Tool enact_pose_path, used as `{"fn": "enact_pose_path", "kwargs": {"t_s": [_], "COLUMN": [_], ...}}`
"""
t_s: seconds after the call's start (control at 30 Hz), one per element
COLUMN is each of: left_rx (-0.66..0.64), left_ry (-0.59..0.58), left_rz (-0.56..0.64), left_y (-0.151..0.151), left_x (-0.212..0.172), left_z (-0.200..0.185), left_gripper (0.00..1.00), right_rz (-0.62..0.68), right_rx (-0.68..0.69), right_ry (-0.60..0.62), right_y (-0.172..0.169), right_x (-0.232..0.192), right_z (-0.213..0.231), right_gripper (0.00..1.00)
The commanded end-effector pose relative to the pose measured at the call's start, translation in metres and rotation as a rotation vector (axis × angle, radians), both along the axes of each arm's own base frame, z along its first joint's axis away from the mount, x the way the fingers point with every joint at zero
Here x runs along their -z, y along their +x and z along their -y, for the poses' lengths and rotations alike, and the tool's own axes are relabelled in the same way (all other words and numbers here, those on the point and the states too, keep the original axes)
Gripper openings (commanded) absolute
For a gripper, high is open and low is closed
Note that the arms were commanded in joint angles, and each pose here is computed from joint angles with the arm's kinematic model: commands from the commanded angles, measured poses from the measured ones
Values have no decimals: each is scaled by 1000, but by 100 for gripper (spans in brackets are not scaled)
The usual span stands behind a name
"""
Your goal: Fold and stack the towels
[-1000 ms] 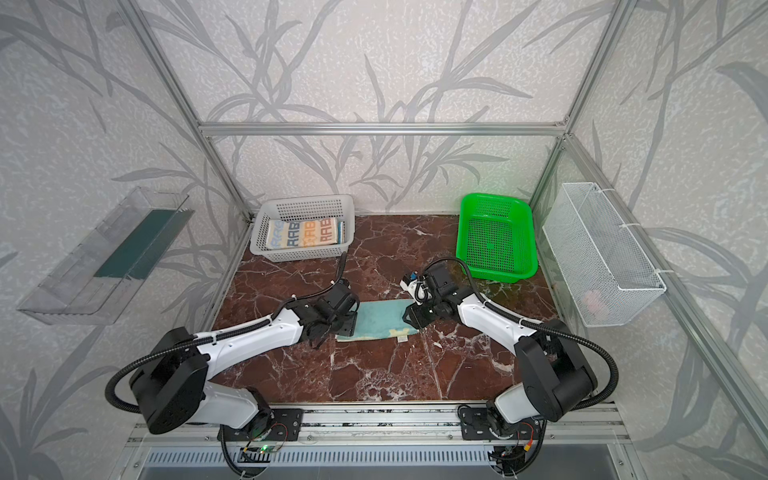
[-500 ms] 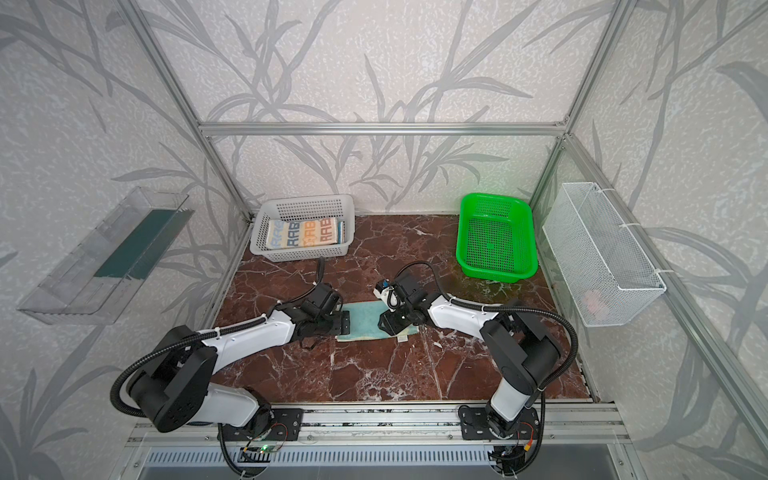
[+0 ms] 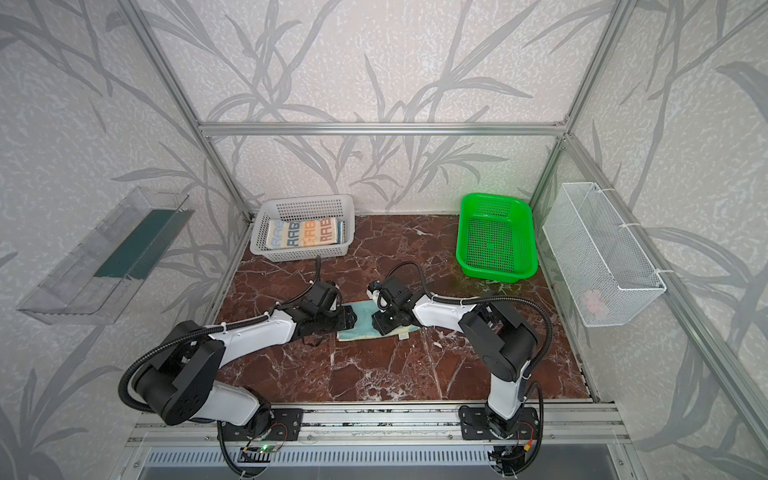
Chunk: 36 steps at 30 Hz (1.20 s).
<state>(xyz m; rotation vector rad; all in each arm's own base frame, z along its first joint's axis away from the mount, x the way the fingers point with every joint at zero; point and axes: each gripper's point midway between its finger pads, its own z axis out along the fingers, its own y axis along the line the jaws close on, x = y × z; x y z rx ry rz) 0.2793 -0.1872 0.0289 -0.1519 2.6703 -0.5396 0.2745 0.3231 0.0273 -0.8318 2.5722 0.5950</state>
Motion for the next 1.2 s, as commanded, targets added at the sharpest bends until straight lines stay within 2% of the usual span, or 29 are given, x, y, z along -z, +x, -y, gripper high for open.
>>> {"fn": "enact_pose_path", "kwargs": {"t_s": [0.0,0.3,0.57,0.77,0.83,0.9,1.17], "left_rx": [-6,-34,-52,-57,-57,-62,-29], "left_ry": [-24,-70,-74,-14,1,15,90], "left_rz": [-191,-229,-200,-160,-148,-136,-77], "left_y": [-40,-47,-33,-24,-22,-20,2], "left_x": [33,44,44,34,31,28,11], "left_z": [-3,3,8,0,-2,-5,-7], "left_gripper": [70,62,43,19,14,0,0], "right_rz": [-36,-66,-74,-65,-61,-59,-24], "right_rx": [44,56,57,61,60,60,66], "right_ry": [-49,-29,-37,-54,-59,-61,-41], "right_y": [1,-1,-4,-3,-3,-2,7], "right_x": [14,25,30,30,30,30,18], "right_z": [8,3,6,10,11,11,11], "right_gripper": [45,44,44,44,44,44,45]}}
